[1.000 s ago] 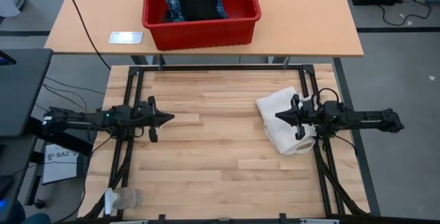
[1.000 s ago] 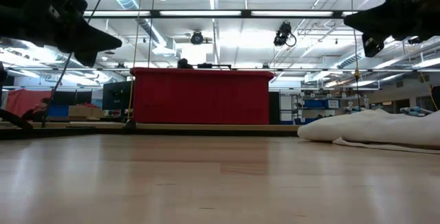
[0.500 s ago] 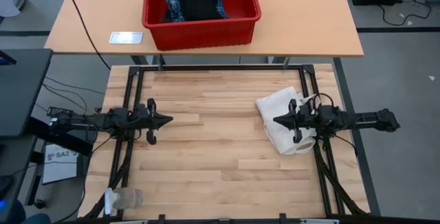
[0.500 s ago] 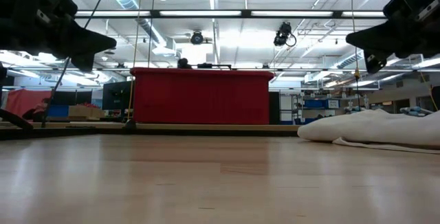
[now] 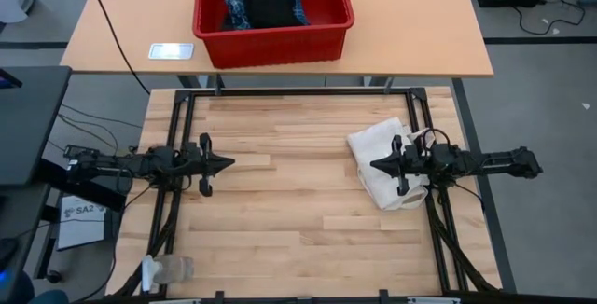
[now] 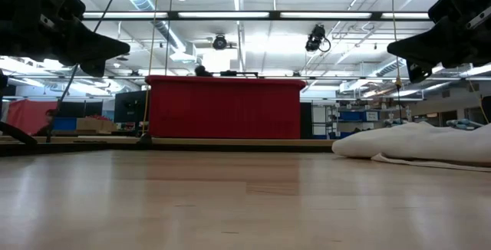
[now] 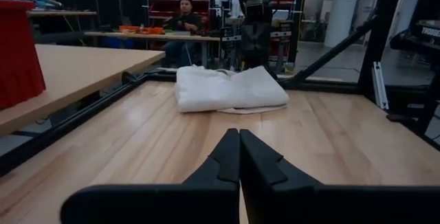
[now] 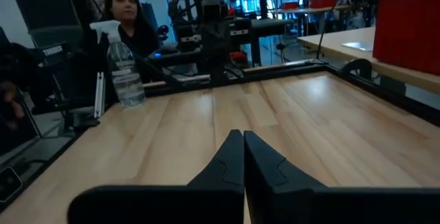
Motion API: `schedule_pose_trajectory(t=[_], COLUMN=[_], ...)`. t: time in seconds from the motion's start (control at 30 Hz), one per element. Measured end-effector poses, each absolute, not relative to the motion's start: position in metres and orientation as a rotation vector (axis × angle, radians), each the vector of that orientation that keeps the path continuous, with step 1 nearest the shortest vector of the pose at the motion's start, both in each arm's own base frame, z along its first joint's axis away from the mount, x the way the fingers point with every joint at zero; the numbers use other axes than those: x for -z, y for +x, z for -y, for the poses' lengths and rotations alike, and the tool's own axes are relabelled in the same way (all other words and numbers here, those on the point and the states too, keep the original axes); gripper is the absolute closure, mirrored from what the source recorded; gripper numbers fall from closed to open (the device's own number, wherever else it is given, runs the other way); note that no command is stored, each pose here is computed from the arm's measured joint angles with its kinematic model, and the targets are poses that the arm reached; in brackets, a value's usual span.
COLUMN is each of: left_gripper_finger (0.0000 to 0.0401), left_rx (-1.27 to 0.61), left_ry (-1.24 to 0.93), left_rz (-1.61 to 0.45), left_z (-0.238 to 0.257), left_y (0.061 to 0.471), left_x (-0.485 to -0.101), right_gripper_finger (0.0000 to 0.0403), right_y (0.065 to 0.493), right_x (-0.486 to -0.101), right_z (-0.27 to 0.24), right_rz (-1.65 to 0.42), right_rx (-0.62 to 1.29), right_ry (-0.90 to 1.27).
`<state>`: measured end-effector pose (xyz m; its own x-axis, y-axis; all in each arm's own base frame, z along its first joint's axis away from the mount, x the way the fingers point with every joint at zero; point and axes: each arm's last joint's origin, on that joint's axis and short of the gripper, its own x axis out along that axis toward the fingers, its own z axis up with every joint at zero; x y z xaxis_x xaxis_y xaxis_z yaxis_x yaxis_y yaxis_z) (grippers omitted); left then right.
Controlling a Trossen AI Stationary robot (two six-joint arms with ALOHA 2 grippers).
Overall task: Fold Laundry from Bin
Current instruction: Return to home position
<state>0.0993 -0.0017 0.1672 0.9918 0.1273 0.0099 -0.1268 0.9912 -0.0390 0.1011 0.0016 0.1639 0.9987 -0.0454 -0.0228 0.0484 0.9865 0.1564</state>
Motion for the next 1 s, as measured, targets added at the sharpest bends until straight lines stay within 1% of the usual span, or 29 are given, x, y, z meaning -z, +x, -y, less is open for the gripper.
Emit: schedule_pose_trajectory(t=[0.2,0.3,0.43,0.53,0.6,0.8,1.0], left_gripper_finger=[0.0397,0.0397,0.0397,0.0397,0.0397,0.0397,0.0397], left_rx=[-0.117,-0.066,-0.005,-0.004,0.032,0.059,0.064], left_ry=[-0.035,-0.046,-0.033,-0.055,-0.061,-0.051,-0.208], left_rz=[0.011,0.016,0.085,0.020,0.023,0.019,0.013], left_z=[0.0020,0.0035,0.0052,0.0051,0.0068,0.0094,0.0098], left_y=[0.0993,0.0995,0.0988,0.0974,0.0972,0.0971,0.0971], left_x=[-0.1671,-0.1676,-0.1742,-0.1675,-0.1678,-0.1675,-0.1674], right_gripper_finger=[0.0393,0.0391,0.0399,0.0396,0.0395,0.0393,0.0382], right_y=[0.1011,0.1012,0.1011,0.1010,0.1011,0.1011,0.1013], right_x=[-0.1639,-0.1633,-0.1632,-0.1633,-0.1632,-0.1632,-0.1630], right_z=[-0.0016,-0.0023,-0.0025,-0.0026,-0.0026,-0.0025,-0.0025], right_rz=[-0.021,-0.029,-0.029,-0.028,-0.029,-0.030,-0.032], right_rx=[0.044,0.021,0.013,0.013,0.013,0.014,0.015], right_ry=[0.121,0.108,0.103,0.125,0.127,0.126,0.126])
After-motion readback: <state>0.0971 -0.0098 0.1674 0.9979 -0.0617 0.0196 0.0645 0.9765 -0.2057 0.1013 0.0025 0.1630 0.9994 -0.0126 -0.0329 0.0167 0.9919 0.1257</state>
